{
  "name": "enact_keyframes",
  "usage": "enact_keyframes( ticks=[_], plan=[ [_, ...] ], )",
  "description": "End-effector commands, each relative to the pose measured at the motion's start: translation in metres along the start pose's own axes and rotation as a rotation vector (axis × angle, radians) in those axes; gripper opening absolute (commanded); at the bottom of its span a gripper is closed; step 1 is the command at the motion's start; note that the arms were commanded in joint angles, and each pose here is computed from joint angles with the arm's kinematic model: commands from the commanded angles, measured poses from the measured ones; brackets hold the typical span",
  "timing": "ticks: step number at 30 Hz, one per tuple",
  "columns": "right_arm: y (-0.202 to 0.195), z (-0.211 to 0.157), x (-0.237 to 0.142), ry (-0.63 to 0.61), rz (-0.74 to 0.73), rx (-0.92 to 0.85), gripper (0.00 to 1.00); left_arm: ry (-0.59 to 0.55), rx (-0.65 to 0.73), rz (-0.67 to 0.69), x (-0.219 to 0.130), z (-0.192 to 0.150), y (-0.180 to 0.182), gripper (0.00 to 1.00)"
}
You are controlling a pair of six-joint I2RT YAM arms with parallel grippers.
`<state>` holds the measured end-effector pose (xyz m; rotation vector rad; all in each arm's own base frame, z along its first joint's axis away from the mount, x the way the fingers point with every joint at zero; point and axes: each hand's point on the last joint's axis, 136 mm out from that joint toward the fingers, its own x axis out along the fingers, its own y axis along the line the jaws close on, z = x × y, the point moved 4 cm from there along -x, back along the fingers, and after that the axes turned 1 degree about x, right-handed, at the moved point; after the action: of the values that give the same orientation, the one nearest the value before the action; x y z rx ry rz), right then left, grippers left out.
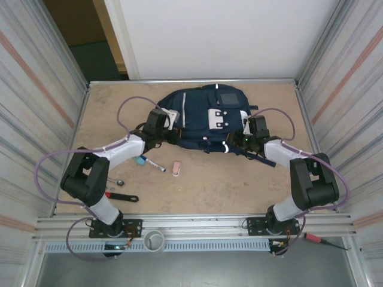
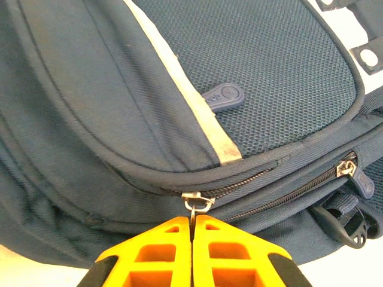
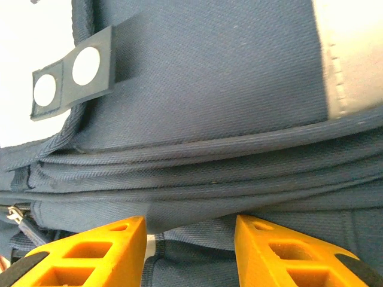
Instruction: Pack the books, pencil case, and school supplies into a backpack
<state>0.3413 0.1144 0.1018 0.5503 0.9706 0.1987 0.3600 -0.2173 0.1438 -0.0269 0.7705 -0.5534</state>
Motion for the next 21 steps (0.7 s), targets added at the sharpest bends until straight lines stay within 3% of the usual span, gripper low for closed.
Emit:
enact_keyframes(
  ticks=[1,5,13,21],
  plan=[
    [-0.022,-0.008,0.001,0.030,-0.084,0.008,0.42,0.010,0.062,0.046,-0.012,0.000,0.011,0.00],
    [-0.022,-0.007,0.000,0.029,-0.085,0.008,0.42,0.053,0.104,0.109,-0.009,-0.005,0.021,0.00],
    [-0.020,-0.007,0.001,0.033,-0.076,0.006,0.42,0.101,0.113,0.029,0.010,-0.017,0.014,0.00],
    [-0.020,-0.009,0.002,0.042,-0.072,0.006,0.42,0.132,0.081,-0.010,0.024,-0.025,0.012,0.12]
  ],
)
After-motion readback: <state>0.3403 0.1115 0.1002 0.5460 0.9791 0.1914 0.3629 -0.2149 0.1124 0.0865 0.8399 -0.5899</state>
